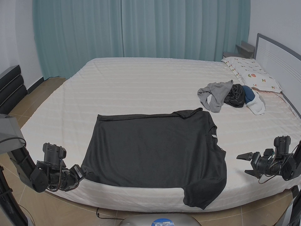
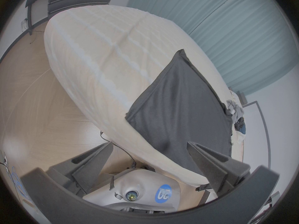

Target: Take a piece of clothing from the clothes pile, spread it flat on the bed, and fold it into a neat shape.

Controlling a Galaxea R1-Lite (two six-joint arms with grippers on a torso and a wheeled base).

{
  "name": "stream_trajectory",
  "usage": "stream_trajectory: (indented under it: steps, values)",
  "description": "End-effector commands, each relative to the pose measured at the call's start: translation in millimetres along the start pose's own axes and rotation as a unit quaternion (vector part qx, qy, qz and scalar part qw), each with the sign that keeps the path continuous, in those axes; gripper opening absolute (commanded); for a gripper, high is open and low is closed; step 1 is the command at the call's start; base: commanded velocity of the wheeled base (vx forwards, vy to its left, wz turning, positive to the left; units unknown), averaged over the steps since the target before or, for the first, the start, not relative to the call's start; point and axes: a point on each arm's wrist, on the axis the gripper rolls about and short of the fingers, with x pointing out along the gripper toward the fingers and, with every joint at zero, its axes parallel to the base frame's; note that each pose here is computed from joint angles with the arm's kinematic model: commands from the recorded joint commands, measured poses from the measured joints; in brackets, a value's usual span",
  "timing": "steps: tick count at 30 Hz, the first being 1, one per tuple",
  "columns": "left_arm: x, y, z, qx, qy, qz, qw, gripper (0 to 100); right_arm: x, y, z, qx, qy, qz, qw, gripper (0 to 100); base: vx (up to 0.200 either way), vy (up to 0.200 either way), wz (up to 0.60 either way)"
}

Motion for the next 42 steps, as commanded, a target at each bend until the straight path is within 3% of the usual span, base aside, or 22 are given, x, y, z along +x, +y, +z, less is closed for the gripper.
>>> stream_trajectory:
  steps: [1,9,15,16,25,31,39,42]
  values:
    - [20.4,8.1,-3.0,-0.002,0.014,0.030,0.9994,100,4.2,-4.2,-2.1,-0.003,0.009,-0.007,0.9999,100,0.000,0.000,0.00]
    - [42.0,6.2,4.6,0.001,-0.034,0.018,0.9993,100,3.7,-4.7,-3.1,-0.009,0.012,-0.007,0.9999,100,0.000,0.000,0.00]
    - [54.0,8.5,10.5,-0.004,-0.042,0.021,0.9989,100,4.1,-4.8,-2.9,-0.009,0.012,-0.007,0.9999,100,0.000,0.000,0.00]
    - [54.0,8.5,10.5,-0.004,-0.042,0.021,0.9989,0,4.1,-4.8,-2.9,-0.009,0.012,-0.007,0.9999,100,0.000,0.000,0.00]
    - [48.2,26.3,21.6,-0.030,-0.056,0.040,0.9972,0,5.0,-6.6,-3.6,-0.007,0.014,-0.011,0.9998,100,0.000,0.000,0.00]
    - [42.0,31.6,12.2,0.003,-0.042,0.054,0.9977,0,4.8,-6.8,-4.0,-0.006,0.014,-0.011,0.9998,100,0.000,0.000,0.00]
    - [42.0,31.5,12.3,0.004,-0.048,0.060,0.9971,0,8.7,-6.4,-7.6,-0.014,0.025,-0.012,0.9995,100,0.000,0.000,0.00]
    - [42.0,31.5,12.3,0.004,-0.048,0.060,0.9971,0,17.9,-5.8,-16.7,-0.032,0.050,-0.016,0.9981,100,0.000,0.000,0.00]
